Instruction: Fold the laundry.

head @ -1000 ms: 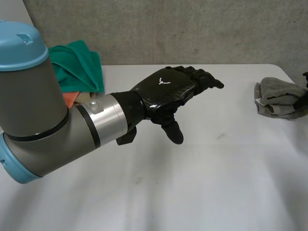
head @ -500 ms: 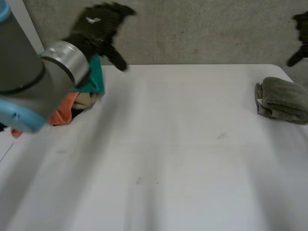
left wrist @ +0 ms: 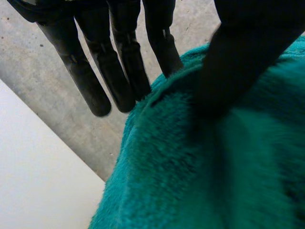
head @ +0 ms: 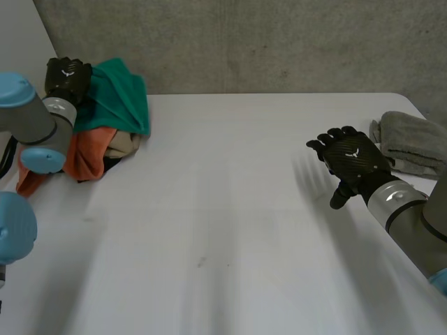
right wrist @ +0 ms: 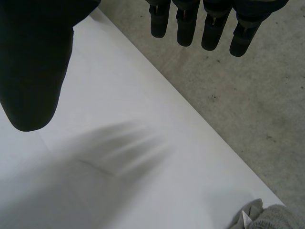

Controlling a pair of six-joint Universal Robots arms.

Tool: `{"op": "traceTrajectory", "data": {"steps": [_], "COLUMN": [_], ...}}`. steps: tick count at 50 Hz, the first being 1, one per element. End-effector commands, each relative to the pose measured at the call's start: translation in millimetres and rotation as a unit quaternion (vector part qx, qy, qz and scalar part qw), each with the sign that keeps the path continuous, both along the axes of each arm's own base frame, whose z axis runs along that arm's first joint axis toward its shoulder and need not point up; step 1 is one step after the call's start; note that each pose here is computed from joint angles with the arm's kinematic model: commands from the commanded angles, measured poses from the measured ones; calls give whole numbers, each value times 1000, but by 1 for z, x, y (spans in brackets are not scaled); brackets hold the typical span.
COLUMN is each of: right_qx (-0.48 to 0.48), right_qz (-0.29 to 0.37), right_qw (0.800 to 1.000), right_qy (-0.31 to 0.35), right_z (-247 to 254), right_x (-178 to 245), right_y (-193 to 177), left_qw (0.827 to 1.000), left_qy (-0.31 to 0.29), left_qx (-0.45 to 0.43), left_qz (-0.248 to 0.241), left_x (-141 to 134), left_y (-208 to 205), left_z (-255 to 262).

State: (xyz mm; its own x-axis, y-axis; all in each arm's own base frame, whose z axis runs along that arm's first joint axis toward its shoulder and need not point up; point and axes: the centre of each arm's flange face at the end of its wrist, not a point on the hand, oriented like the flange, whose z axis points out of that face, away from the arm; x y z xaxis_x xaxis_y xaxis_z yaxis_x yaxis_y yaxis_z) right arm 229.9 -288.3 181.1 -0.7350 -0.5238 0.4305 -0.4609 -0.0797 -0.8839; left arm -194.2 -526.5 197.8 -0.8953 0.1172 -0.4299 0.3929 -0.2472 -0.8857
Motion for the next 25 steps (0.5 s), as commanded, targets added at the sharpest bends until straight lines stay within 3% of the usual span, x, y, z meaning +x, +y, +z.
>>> {"op": "traceTrajectory", "data": {"steps": [1, 5, 8, 14, 19, 25], "right_qx": [-14, -29, -39, -58, -67, -67], "right_qz": [-7, -11, -14, -37, -59, -82], "right_qw": [1000, 999, 999, 997, 995, 992], "right_qy": [-4, -9, -14, -25, -47, -64], "right_z": [10, 20, 28, 42, 54, 60], "right_x": [-3, -4, -6, -18, -28, -41], "right_y": [0, -2, -3, -9, -13, -21], "left_qw": [999, 995, 992, 968, 949, 921], "left_qy": [7, 32, 62, 157, 170, 120], "left_qx": [-23, -49, -46, -49, 3, 143], "left_qz": [-34, -75, -100, -192, -266, -343], "left_x": [-36, -69, -79, -107, -140, -180], "left_y": [15, 52, 79, 174, 245, 336], "left_z": [17, 74, 103, 167, 146, 65]}}
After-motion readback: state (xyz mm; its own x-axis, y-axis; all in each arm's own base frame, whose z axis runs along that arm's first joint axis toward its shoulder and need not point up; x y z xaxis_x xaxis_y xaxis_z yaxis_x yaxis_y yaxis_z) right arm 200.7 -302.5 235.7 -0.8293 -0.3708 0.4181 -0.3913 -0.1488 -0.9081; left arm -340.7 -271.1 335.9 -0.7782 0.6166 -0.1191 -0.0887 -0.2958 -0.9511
